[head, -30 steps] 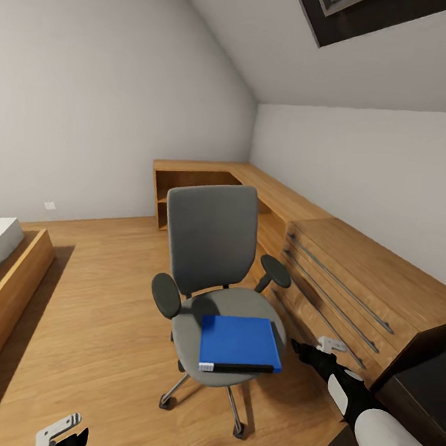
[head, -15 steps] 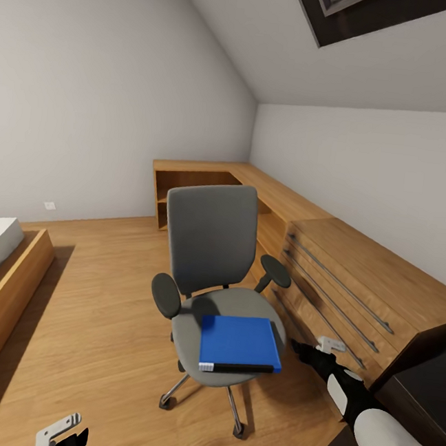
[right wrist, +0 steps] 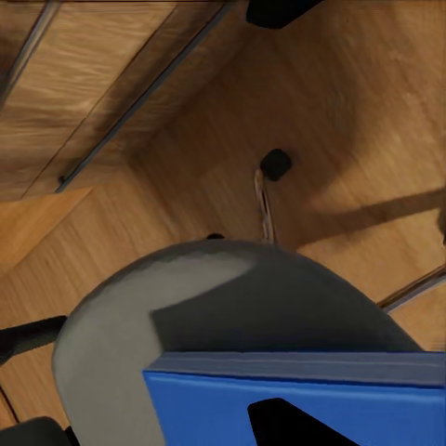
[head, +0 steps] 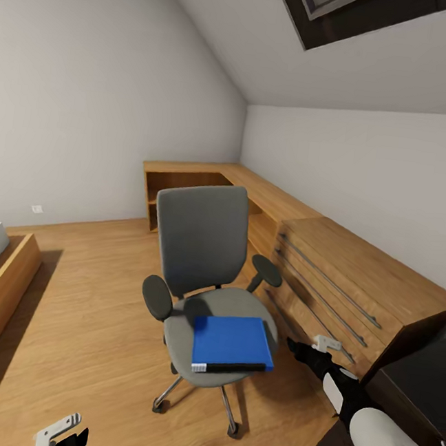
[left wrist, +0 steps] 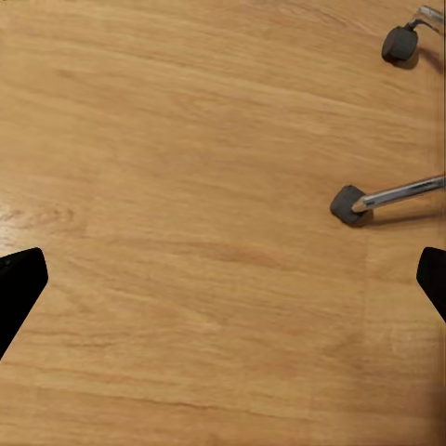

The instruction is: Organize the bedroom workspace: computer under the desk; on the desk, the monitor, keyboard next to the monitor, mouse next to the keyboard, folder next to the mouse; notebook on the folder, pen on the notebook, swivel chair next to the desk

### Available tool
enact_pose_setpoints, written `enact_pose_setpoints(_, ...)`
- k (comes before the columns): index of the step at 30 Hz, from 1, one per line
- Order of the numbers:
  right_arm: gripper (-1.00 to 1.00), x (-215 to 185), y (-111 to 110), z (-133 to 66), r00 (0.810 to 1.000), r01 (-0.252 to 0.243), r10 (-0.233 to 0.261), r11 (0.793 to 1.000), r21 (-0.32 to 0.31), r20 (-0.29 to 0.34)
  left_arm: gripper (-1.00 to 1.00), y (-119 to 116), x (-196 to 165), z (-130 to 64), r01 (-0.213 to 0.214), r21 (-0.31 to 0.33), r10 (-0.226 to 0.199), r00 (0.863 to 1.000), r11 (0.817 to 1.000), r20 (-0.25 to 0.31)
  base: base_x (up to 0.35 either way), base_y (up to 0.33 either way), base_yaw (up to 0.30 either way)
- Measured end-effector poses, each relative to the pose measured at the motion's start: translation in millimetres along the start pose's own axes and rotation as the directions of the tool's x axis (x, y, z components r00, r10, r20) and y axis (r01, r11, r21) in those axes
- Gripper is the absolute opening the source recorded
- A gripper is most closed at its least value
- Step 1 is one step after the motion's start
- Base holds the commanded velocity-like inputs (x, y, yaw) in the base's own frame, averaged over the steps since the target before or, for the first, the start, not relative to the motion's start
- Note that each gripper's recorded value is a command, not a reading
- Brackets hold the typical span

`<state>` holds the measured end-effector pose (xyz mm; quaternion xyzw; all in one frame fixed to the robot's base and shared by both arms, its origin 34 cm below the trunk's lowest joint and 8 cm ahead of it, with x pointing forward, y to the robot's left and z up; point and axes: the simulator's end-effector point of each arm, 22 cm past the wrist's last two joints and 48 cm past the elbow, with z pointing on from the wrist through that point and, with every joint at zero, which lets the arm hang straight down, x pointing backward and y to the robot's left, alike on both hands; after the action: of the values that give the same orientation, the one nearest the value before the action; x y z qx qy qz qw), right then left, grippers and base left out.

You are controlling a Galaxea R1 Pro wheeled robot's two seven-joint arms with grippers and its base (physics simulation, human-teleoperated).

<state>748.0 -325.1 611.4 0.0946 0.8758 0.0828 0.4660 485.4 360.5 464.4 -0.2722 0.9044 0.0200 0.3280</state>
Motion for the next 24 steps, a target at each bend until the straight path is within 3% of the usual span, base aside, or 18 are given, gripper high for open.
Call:
enact_pose_setpoints(15, 1.00, -1.4, -1.3, -0.7, 1.000, 0.001, -0.001, 1.000, 0.001, 0.002, 1.00, 0.2, 0.0, -0.3, 0.000, 0.000, 0.000, 1.000, 1.000, 0.000, 0.133, 0.163, -0.013)
enact_pose_setpoints(19, 1.00, -1.6, -2.5, -0.7, 1.000, 0.001, -0.001, 1.000, 0.003, 0.002, 1.00, 12.6, 21.0, -0.1, -0.007, -0.026, 0.006, 0.999, 1.000, -0.043, 0.029, 0.026, 0.000)
enact_pose_setpoints(24, 1.00, -1.8, -2.9, -0.8, 1.000, 0.002, -0.002, 1.000, 0.004, 0.002, 1.00, 15.9, 28.2, -0.4, -0.011, -0.033, 0.009, 0.998, 0.999, -0.058, 0.004, 0.004, 0.000)
